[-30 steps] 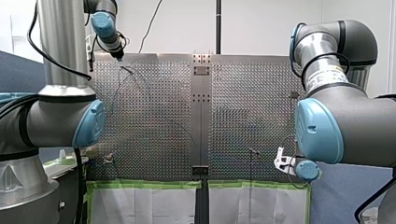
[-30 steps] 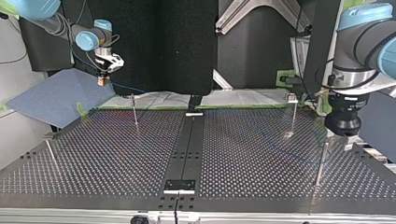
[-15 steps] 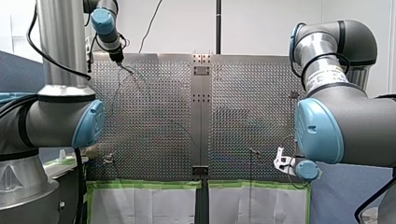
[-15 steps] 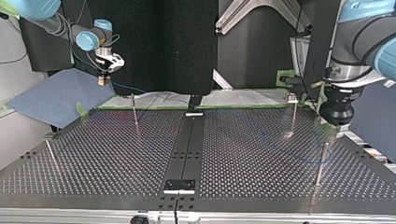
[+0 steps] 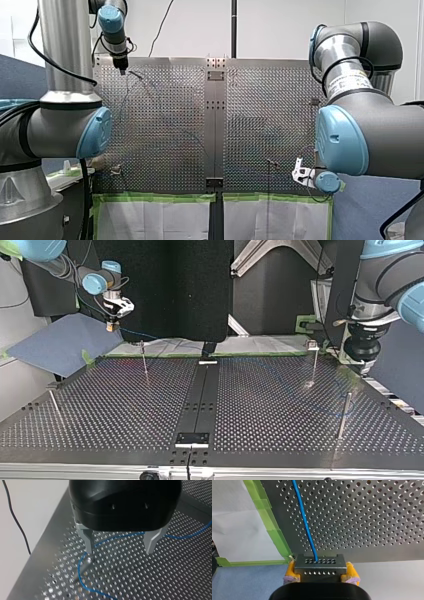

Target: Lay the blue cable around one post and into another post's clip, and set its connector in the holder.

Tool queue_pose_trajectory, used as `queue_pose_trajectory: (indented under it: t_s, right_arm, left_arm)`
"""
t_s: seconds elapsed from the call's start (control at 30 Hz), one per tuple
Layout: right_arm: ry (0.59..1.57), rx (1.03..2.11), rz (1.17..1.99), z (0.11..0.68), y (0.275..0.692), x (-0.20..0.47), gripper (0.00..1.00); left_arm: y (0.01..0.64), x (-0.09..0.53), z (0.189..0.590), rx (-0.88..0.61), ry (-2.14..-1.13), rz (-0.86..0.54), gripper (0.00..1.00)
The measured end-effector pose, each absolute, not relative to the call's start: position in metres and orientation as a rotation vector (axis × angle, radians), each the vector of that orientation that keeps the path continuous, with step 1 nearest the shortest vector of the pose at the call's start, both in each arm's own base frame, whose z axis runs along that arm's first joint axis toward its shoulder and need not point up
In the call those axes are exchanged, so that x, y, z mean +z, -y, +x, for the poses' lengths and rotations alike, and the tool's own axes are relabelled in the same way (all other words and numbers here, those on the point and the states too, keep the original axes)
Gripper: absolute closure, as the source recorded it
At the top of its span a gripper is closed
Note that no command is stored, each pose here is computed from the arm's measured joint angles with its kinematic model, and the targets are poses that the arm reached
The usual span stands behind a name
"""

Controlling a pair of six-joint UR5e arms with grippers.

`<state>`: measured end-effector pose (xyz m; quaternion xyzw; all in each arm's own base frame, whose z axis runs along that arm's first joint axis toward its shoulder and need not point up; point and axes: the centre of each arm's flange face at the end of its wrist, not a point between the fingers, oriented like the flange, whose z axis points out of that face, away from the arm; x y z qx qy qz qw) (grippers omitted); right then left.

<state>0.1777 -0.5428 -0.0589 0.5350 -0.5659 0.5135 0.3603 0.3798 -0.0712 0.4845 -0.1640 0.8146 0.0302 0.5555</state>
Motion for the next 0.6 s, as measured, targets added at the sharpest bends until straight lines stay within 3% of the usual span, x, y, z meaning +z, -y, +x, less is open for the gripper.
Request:
queue_pose_trajectory:
  t_s: [0.6]
  right_arm:
    - [1.455, 1.327, 1.386, 0.1816, 0.5414, -0.0589, 1.00]
  left_arm:
    - [0.0705, 0.4826, 0.3736, 0.105, -1.961, -0.401, 0.00]
